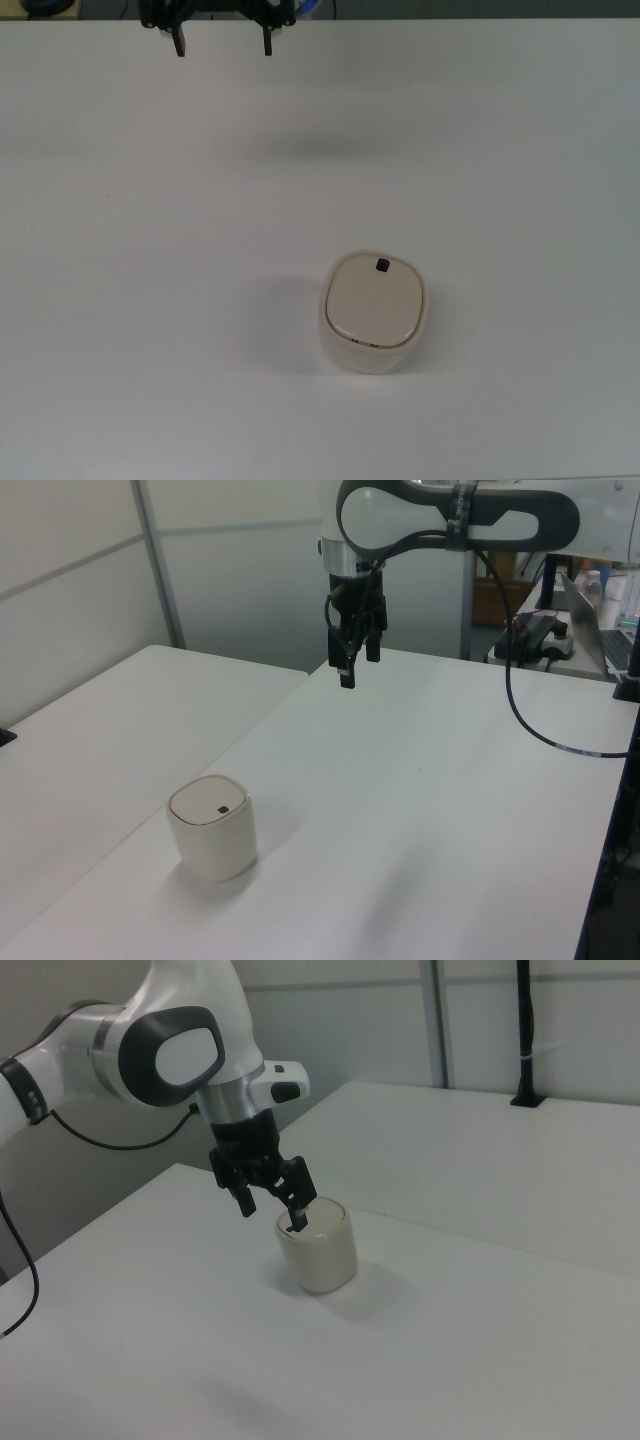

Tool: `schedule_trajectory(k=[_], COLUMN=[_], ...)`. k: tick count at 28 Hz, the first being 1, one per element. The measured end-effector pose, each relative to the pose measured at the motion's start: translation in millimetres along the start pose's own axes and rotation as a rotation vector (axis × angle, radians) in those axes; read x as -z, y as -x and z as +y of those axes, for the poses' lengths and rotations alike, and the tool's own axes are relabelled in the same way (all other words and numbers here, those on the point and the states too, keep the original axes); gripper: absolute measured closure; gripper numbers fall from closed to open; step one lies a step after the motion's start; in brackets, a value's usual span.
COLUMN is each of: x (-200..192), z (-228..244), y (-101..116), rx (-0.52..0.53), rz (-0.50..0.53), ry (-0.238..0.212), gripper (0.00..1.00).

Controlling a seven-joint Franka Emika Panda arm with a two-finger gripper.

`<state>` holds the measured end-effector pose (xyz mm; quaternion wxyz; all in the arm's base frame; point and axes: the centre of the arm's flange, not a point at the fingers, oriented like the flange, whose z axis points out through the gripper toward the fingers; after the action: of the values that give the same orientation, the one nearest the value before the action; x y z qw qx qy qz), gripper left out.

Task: Open the trash can
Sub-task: 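Move the gripper over the cream trash can and lower to the lid tab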

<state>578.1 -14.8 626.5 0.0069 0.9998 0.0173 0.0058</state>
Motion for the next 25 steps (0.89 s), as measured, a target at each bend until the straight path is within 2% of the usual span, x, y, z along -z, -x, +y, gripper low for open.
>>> schedule_trajectory(k=[3,5,7,10,13,25], x=[0.0,0.0,0.0,0.0,0.0,0.0], z=[-0.2,-0.7,-1.5,-2.1,-2.4,-3.9], y=[0.0,0.0,-0.1,-0.1,-0.1,-0.2], rx=[0.000,0.001,0.003,0.004,0.005,0.008], rz=[0.000,0.000,0.000,0.000,0.000,0.000], ry=[0.000,0.000,0.000,0.000,0.000,-0.001], gripper=[0.00,0.06,0.17,0.26,0.42,0.85])
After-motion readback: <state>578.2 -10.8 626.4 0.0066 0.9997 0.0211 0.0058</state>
